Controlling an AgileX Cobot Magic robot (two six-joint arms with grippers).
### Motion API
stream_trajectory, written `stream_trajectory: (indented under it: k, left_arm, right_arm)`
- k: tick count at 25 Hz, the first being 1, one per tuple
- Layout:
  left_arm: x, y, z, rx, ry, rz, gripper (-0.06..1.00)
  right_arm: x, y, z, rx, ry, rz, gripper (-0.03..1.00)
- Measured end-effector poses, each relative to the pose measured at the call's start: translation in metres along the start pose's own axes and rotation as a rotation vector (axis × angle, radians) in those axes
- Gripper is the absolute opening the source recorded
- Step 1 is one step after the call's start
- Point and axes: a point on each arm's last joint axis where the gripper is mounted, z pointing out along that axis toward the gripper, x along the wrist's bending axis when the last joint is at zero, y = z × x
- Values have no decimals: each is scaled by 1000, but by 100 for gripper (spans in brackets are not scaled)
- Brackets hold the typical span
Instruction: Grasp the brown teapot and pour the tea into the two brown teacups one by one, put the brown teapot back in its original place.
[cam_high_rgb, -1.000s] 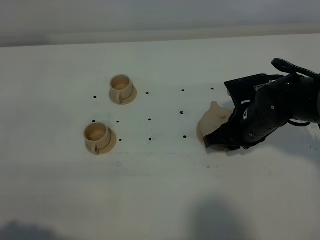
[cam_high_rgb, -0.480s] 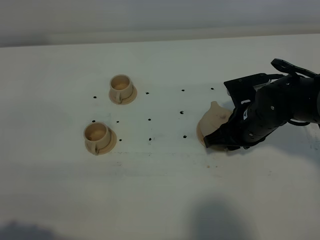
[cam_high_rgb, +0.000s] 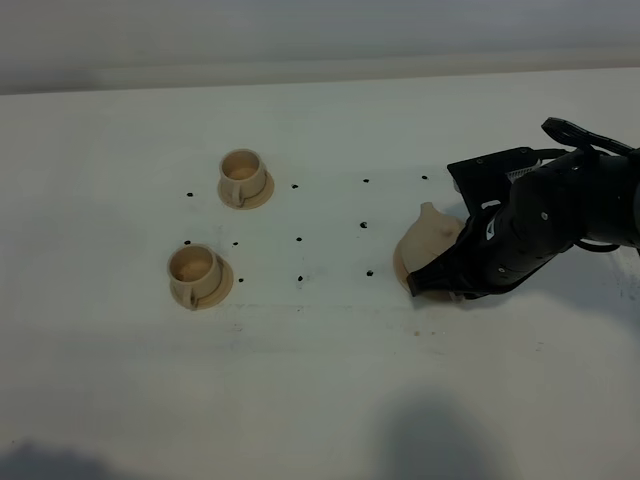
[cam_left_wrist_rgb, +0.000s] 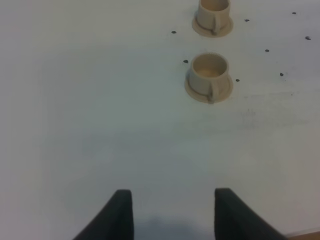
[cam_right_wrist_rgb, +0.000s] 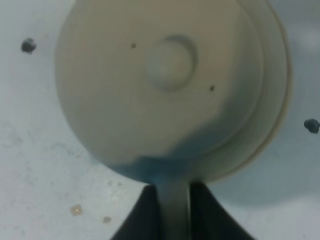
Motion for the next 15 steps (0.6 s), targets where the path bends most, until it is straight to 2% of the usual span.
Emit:
stream_trajectory:
  k: [15]
  left_arm:
    - [0,0,0,0,0,0,36]
  right_arm:
    - [0,2,0,-27,5,0,9]
